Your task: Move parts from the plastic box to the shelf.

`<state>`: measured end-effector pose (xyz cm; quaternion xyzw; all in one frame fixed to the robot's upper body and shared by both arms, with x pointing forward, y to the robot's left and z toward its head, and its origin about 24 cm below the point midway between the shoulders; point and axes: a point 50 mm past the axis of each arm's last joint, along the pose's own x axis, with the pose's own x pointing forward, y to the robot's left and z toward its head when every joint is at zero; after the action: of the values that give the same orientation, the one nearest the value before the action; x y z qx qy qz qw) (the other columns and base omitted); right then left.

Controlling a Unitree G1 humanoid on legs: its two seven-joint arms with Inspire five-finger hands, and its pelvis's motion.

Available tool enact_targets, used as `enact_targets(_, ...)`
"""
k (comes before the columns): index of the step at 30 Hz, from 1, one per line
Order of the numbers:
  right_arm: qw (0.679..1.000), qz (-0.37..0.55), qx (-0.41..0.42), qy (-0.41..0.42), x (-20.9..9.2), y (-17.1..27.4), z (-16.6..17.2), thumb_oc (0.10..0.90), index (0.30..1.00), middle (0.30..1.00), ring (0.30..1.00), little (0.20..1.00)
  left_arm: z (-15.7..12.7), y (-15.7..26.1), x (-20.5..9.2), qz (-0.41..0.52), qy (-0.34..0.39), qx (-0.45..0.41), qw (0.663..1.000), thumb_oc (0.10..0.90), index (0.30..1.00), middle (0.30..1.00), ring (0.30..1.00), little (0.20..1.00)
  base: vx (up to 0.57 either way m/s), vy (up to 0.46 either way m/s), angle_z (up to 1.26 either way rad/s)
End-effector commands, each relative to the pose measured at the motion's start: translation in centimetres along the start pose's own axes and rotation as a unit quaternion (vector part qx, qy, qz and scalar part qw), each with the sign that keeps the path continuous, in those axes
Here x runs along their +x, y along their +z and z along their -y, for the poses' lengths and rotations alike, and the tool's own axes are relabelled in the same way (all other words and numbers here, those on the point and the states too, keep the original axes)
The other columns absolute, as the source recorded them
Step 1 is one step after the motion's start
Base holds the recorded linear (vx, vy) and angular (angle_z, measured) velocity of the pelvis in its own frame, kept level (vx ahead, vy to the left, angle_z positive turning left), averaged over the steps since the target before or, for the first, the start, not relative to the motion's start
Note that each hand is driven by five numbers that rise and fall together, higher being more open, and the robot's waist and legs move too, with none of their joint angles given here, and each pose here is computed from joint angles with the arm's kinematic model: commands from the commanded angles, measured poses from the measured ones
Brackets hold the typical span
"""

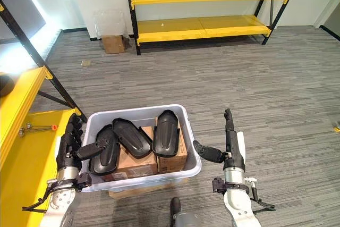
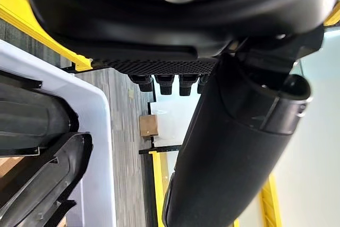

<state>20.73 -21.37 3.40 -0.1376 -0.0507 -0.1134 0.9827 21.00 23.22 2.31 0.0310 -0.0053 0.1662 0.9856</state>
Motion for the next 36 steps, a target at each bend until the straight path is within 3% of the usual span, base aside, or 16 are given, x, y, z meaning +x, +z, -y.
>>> enact_targets(1, 0.99, 0.129, 0.044, -0.022, 1.5, 4.5, 0.8, 0.9, 1.0, 1.0, 1.0, 1.0, -0.7, 5.2, 1.1, 0.141, -0.009, -0.003, 0.99, 0.9, 1.0, 1.0, 1.0, 1.0, 0.15, -0.113, 0.03)
enact_targets(13, 0.989, 0.135, 0.062, 0.008, 2.0, 4.8, 0.5, 0.9, 1.0, 1.0, 1.0, 1.0, 0.1, 6.2, 1.2, 0.154, 0.013, -0.078, 0.985, 0.9, 1.0, 1.0, 1.0, 1.0, 0.09, -0.12, 0.03)
enact_targets(17, 0.987, 0.124, 0.102, 0.027, 2.4, 4.7, 0.0, 0.9, 1.0, 1.0, 1.0, 1.0, 0.6, 5.9, 1.7, 0.128, 0.015, -0.161, 0.979, 0.9, 1.0, 1.0, 1.0, 1.0, 0.05, -0.198, 0.08)
enact_targets(19, 0.983, 0.132, 0.113, 0.051, 2.8, 5.4, -1.4, 0.9, 1.0, 1.0, 1.0, 1.0, 1.6, 6.2, 1.6, 0.135, -0.013, -0.157, 0.978, 0.9, 1.0, 1.0, 1.0, 1.0, 0.07, -0.069, -0.07)
enact_targets(27, 0.983, 0.114, 0.115, 0.092, 2.6, 5.2, -2.0, 0.9, 1.0, 1.0, 1.0, 1.0, 0.8, 5.0, 1.4, 0.12, 0.01, -0.158, 0.98, 0.9, 1.0, 1.0, 1.0, 1.0, 0.1, 0.231, -0.07)
enact_targets(36, 0.988, 0.1, 0.096, 0.067, 2.2, 4.4, -0.9, 0.9, 1.0, 1.0, 1.0, 1.0, 1.4, 5.1, 1.8, 0.125, 0.006, -0.147, 0.981, 0.9, 1.0, 1.0, 1.0, 1.0, 0.02, 0.202, 0.09)
